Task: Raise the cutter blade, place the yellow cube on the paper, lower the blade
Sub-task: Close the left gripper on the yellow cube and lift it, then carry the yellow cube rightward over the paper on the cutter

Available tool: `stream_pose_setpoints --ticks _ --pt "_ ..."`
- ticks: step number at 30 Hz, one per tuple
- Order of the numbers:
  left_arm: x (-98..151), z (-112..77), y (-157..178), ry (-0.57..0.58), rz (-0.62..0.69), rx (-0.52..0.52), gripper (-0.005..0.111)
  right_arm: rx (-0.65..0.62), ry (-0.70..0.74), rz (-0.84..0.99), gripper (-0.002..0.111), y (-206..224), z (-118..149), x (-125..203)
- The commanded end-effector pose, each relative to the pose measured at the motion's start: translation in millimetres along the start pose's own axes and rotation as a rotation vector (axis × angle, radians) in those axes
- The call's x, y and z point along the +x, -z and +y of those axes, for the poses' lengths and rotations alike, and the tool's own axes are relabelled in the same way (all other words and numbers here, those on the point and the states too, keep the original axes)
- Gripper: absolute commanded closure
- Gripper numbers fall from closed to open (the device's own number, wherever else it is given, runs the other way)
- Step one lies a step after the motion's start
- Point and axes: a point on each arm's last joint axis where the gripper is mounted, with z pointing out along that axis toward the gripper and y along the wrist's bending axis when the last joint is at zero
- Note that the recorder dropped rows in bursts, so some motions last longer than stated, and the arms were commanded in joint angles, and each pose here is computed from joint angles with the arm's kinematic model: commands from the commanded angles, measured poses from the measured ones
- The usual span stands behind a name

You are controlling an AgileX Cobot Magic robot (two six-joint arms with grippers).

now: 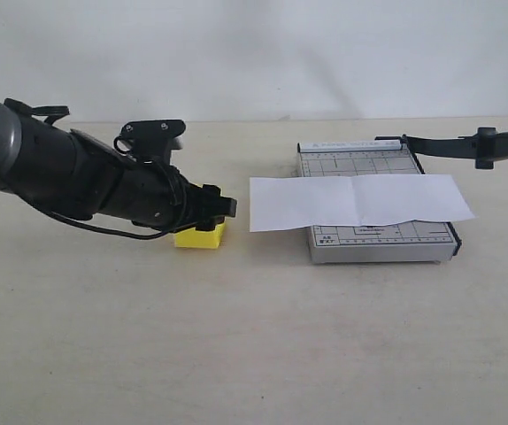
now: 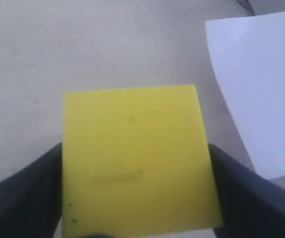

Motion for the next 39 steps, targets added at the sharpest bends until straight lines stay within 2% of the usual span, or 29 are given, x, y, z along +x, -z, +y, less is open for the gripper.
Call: stream_pose_setpoints --ticks 1,4,8,12,18,27,39 --pt "-18.1 0.5 19.9 -0.024 -0.069 0.008 0.102 -0.003 0.007 -0.009 0.108 0.1 0.0 0.2" --pt "-35.8 -6.3 33.6 -0.135 -0.126 0.009 0.102 -0.003 0.007 -0.009 0.108 0.1 0.0 0.2" --pt "-65.0 -25.5 47.7 -0.277 -0.214 0.016 0.102 -0.003 0.007 -0.009 0.108 0.1 0.0 0.2" --pt "-91.4 -46.5 55.2 -0.288 -0.290 0.041 0.102 -0.003 0.007 -0.009 0.108 0.1 0.0 0.2" --pt "-120.7 -67.5 59.5 -0.296 -0.372 0.072 0.102 -0.003 0.007 -0.009 0.108 0.1 0.0 0.2" --pt "-134.3 -89.2 34.1 -0.273 -0.381 0.144 0.102 -0.003 0.007 -0.009 0.108 0.1 0.0 0.2" --pt "-138.8 -93.1 3.8 -0.303 -0.374 0.129 0.102 -0.003 0.007 -0.009 0.108 0.1 0.0 0.2"
